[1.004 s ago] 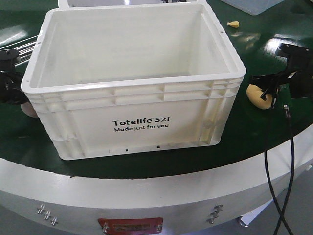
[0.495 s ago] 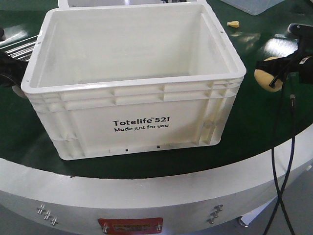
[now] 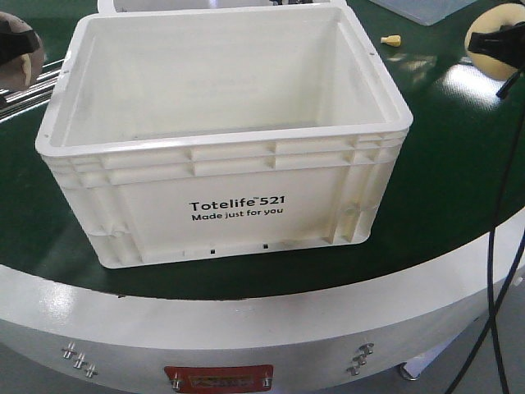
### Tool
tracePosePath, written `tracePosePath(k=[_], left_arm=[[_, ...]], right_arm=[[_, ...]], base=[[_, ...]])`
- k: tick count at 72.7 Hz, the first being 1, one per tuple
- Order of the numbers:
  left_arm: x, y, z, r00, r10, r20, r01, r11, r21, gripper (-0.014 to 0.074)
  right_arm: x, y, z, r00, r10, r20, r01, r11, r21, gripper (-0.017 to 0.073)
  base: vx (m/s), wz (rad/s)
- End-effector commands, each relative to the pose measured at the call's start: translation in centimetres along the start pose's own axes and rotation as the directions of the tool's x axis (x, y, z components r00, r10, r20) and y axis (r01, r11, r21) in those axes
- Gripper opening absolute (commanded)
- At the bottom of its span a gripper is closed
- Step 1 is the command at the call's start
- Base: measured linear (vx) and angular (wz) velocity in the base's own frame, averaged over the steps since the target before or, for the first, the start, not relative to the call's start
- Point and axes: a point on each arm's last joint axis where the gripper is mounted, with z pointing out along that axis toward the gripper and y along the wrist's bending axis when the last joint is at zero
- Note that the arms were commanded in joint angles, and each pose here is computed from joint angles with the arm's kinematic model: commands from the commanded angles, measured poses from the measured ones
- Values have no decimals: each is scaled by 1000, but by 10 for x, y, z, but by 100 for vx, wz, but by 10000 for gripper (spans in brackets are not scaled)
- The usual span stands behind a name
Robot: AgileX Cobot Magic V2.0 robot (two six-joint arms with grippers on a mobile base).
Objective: Place moving items into box and shelve
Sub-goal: 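Lift both balls and carry them over the white tote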
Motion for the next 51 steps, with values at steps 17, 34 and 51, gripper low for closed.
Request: tracePosePath(k=[17,34,51], left_arm=[[-54,-24,-45,960,23,281,-46,996,77,-3],[-50,-74,-55,956,52,290,-123,965,233,-3],[-43,-120,-69,956,45,291,-159,911,380,-3]], right_arm=[[-48,10,-43,967,-52,250,56,998,-8,-8],[-51,79,-57,935,-137,328,206,960,-187,-8],[-47,136,-75,914,-117,390,263,901,-346,-8]], base=[[0,0],[0,0],[0,0]])
